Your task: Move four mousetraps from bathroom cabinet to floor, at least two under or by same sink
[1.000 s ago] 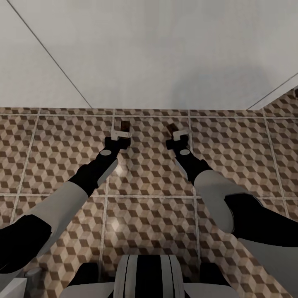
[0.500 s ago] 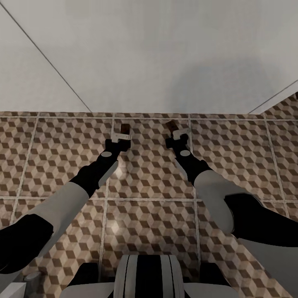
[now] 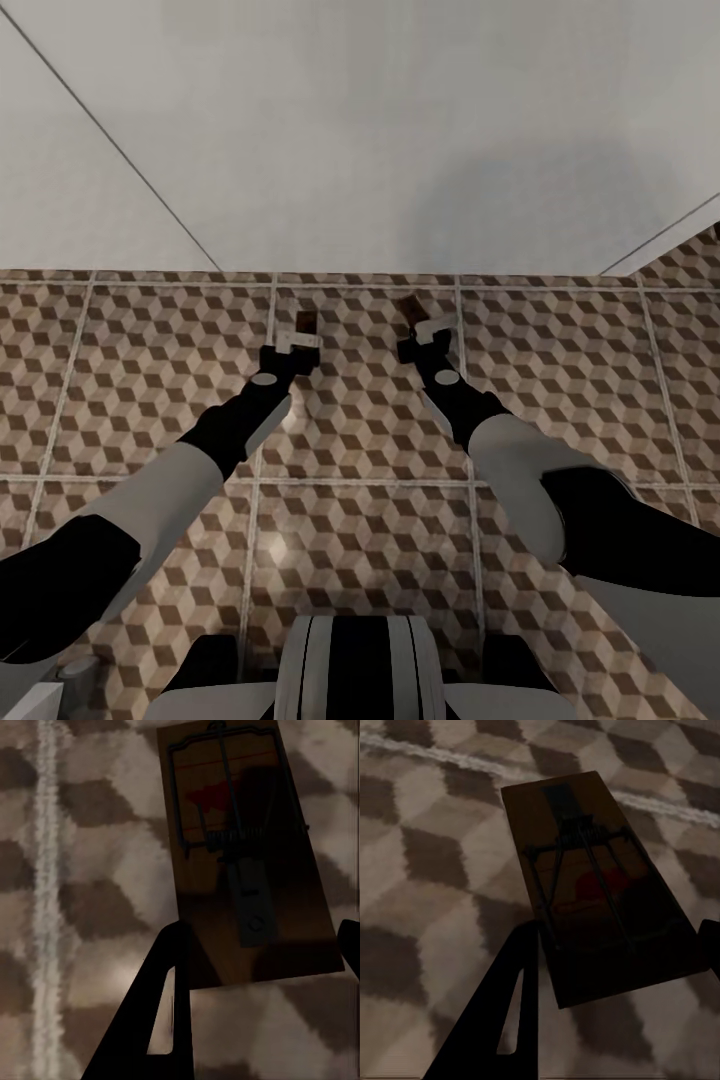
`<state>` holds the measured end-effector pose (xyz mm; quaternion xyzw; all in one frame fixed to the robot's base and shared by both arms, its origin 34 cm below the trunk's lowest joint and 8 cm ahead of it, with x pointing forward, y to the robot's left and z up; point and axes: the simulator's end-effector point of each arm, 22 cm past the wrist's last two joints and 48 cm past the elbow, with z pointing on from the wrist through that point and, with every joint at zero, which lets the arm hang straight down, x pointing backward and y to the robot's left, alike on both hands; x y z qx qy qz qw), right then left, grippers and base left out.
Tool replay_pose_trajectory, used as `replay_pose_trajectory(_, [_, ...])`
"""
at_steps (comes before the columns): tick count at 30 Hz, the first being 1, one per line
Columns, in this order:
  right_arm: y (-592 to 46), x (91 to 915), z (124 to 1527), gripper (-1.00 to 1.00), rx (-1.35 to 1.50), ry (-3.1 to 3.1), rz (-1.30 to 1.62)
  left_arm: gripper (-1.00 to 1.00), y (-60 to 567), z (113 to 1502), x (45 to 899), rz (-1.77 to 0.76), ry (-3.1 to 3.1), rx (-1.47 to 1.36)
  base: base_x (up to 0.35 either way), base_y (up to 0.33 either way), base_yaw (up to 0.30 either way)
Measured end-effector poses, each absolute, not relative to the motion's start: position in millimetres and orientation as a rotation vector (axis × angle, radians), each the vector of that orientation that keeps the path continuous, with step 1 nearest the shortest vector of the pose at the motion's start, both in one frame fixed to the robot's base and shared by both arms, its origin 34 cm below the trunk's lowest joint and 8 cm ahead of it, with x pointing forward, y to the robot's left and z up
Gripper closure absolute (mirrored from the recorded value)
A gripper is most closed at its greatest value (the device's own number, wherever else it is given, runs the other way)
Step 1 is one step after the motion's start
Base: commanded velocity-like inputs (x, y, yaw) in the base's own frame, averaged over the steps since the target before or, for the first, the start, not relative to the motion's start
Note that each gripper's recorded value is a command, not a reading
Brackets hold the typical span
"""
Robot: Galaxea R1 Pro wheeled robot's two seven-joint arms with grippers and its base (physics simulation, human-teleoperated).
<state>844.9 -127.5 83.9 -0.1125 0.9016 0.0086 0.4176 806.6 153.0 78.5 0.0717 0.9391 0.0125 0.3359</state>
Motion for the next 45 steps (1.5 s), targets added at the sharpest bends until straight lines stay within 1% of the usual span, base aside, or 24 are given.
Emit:
replay_pose_trajectory(11, [-127.0, 842.8, 82.5, 1.00, -0.283, 2.263, 0.025, 1.00, 149.2, 79.0, 806.4, 0.026, 2.449, 0.186, 0.001, 0.000, 0.000])
replay_pose_trajectory(34, [-126.9, 842.7, 82.7, 1.00, -0.283, 2.261, 0.025, 1.00, 150.1, 78.7, 806.1, 0.028, 2.450, 0.186, 0.066, 0.000, 0.000])
replay_pose_trajectory(45, [-126.9, 836.7, 77.6, 1.00, -0.287, 2.276, 0.027, 1.00, 150.2, 78.5, 806.1, 0.030, 2.450, 0.187, 0.010, 0.000, 0.000])
